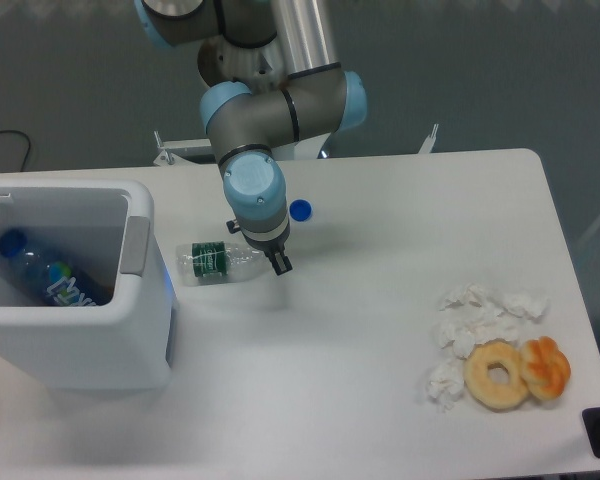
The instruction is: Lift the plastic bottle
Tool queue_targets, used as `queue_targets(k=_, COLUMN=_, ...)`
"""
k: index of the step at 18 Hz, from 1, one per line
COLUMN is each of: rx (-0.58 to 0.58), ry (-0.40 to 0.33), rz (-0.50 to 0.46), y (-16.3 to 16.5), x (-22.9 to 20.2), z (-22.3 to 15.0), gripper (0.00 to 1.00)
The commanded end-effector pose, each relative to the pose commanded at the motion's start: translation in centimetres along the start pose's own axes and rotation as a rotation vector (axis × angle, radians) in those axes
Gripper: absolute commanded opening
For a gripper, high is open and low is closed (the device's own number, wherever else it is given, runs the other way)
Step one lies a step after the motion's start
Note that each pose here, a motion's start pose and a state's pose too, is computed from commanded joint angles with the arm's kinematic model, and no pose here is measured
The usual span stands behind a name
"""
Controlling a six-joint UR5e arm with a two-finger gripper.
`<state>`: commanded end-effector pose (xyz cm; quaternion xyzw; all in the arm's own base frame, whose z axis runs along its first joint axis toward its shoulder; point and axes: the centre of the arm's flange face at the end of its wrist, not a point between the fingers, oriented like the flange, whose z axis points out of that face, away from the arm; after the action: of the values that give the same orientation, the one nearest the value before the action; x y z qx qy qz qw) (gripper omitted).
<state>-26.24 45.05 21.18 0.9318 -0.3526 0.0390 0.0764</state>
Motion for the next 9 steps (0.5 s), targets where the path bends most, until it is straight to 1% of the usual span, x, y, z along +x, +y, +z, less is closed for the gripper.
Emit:
queue_targets(k=4, rx=0.004, ry=-0.019, rz=0.000, y=0.6, x=-1.6, z=-4.2, gripper=0.37)
queue_targets(k=9, rx=0.018, ry=-0.109, rz=-0.017, y=1.4, x=-3.2, z=-9.3, gripper=0.37)
